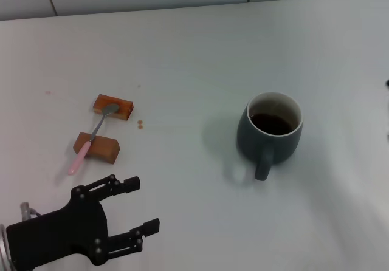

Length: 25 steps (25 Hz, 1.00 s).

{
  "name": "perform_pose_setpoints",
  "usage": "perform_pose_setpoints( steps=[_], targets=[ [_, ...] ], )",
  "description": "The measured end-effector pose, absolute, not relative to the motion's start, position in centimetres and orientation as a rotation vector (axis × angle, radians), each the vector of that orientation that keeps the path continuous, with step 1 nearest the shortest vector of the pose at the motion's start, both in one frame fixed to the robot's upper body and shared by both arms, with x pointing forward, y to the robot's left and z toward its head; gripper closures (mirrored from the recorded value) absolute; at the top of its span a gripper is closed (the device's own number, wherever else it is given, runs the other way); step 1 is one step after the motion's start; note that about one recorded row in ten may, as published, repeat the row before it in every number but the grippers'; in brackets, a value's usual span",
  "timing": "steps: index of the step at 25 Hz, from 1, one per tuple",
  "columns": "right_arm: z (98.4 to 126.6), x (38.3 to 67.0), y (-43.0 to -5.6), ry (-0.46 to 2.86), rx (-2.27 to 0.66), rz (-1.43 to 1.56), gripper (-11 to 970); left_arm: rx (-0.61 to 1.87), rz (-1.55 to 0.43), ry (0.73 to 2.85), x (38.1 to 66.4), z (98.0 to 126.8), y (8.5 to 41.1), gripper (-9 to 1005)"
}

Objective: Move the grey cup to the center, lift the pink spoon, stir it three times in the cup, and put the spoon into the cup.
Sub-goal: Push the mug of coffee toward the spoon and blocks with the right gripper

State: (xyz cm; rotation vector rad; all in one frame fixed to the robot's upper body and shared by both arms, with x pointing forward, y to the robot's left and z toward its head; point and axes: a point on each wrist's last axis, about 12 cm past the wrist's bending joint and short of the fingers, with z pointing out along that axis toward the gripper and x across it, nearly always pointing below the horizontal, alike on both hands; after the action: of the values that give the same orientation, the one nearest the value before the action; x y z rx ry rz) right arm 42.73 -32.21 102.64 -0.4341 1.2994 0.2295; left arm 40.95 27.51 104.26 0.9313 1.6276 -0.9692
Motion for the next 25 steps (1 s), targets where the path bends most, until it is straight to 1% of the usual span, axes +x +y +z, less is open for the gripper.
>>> perform_pose_setpoints(
  steps=[1, 2, 3, 10, 16, 25],
  targets=[
    [101.8, 43.2, -31.4, 1.337, -0.477, 0.184, 807, 0.935, -0.968, 1.624, 41.0, 104.3, 27.5, 213],
    [101.8, 43.2, -31.4, 1.337, -0.477, 0.184, 824, 0.935, -0.968, 1.624, 41.0, 104.3, 27.5, 213],
    [101.1, 43.6, -30.5, 1.366, -0.52, 0.145, 842, 0.939, -0.966, 1.622, 41.1, 104.4, 27.5, 213],
    [99.8, 44.8, -28.5, 1.442, -0.614, 0.137, 962, 0.946, -0.96, 1.617, 41.2, 104.5, 27.5, 213],
    [98.6, 46.0, -26.0, 1.5, -0.73, 0.109, 961, 0.946, -0.959, 1.617, 41.3, 104.5, 27.5, 213],
    [98.6, 46.6, -24.7, 1.508, -0.741, 0.147, 960, 0.944, -0.961, 1.617, 41.2, 104.5, 27.5, 214]
  ],
)
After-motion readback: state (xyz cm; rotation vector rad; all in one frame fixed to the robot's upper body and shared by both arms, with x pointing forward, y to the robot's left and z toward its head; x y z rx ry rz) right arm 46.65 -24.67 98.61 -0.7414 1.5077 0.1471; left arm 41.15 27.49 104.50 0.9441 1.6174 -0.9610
